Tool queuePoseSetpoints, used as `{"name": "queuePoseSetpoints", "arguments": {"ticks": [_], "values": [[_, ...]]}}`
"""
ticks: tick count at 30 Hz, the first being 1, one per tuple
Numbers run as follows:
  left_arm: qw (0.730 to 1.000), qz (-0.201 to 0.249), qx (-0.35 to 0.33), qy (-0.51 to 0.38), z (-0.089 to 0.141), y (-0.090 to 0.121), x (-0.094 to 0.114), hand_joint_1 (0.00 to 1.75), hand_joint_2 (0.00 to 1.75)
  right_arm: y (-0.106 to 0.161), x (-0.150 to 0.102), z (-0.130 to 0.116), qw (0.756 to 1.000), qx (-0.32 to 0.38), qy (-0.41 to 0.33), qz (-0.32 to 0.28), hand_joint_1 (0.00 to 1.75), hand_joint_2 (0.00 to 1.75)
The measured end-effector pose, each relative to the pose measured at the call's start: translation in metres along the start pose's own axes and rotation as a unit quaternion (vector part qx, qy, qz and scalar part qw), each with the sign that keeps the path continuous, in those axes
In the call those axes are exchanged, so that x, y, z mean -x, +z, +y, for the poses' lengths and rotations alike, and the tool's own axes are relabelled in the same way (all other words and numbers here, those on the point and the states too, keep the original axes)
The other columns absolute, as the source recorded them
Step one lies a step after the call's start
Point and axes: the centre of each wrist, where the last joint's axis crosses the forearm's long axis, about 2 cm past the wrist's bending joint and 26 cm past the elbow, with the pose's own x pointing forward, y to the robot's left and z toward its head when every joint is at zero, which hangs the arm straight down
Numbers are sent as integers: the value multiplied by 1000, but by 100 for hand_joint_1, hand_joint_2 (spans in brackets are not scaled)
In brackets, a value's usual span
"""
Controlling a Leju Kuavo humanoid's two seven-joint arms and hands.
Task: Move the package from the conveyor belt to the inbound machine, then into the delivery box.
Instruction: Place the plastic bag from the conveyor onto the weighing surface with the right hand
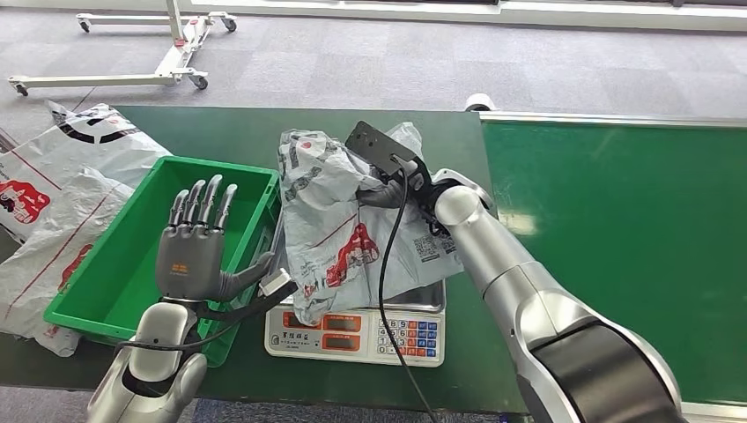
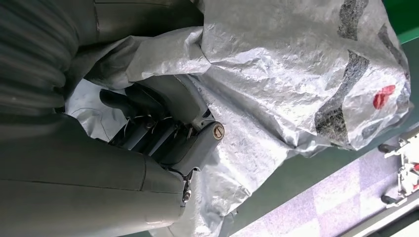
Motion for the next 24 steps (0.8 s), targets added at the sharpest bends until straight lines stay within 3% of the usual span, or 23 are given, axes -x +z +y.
{"name": "queuePoseSetpoints", "arguments": {"ticks": [21, 24], "values": [[1000, -3, 2, 1, 0, 1, -2, 0, 0, -1, 4, 9, 999, -31, -16, -7, 169, 175], [1000, -2, 5, -1, -1, 1, -2, 0, 0, -4, 6, 25, 998, -59, -27, -9, 38, 175]]}}
